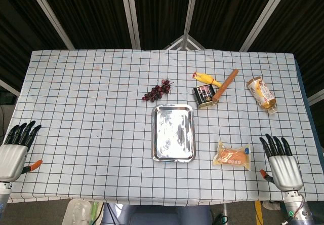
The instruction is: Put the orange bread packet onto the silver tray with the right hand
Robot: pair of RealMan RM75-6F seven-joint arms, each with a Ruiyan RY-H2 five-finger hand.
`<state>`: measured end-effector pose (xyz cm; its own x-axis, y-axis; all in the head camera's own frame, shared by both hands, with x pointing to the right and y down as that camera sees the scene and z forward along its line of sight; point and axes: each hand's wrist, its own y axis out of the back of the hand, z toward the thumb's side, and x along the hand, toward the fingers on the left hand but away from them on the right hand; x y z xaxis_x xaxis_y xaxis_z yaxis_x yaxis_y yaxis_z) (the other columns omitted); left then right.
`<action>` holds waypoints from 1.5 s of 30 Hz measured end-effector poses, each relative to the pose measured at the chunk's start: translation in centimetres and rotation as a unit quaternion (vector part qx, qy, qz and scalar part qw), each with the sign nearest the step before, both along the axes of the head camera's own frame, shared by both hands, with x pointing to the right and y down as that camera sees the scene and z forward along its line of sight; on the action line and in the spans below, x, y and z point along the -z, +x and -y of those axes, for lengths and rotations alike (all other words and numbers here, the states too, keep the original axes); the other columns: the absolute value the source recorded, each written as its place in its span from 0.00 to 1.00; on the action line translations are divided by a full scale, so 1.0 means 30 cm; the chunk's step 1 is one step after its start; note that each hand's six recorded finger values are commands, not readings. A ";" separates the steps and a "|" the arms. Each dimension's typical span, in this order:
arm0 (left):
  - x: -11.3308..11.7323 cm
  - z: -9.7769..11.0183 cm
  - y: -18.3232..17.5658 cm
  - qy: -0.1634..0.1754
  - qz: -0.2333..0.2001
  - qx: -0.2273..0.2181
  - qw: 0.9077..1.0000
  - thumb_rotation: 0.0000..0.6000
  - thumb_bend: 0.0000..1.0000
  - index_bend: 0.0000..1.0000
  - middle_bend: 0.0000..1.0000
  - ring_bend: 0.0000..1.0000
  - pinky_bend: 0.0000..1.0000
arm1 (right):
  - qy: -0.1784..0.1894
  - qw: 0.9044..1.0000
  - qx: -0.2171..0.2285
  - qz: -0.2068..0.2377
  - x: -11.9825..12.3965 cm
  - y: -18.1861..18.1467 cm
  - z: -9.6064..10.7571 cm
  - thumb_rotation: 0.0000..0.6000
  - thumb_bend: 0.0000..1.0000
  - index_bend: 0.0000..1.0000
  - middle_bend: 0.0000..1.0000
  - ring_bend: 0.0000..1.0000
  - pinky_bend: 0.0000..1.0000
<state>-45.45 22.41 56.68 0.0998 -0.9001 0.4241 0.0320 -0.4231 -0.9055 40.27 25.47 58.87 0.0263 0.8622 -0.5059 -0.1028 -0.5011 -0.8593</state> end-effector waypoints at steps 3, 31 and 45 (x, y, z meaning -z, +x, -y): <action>0.008 -0.004 -0.002 0.004 -0.001 0.001 1.000 1.00 0.05 0.00 0.00 0.00 0.04 | -0.002 1.000 0.004 -0.001 -0.004 -0.006 -0.003 1.00 0.25 0.00 0.00 0.00 0.00; -0.004 -0.002 0.000 0.000 0.003 0.002 1.000 1.00 0.05 0.00 0.00 0.00 0.04 | -0.104 0.991 0.065 0.054 -0.273 -0.252 -0.013 1.00 0.25 0.00 0.00 0.00 0.06; -0.001 -0.003 0.001 0.001 0.003 0.001 1.000 1.00 0.05 0.00 0.00 0.00 0.04 | -0.062 0.993 0.080 0.060 -0.293 -0.309 0.056 1.00 0.36 0.55 0.46 0.36 0.63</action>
<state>-45.43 22.51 56.71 0.0947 -0.9010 0.4234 0.0363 -0.4219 -0.9059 31.00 23.80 67.65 0.2241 0.7730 -0.5935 -0.0895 -0.5901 -0.8023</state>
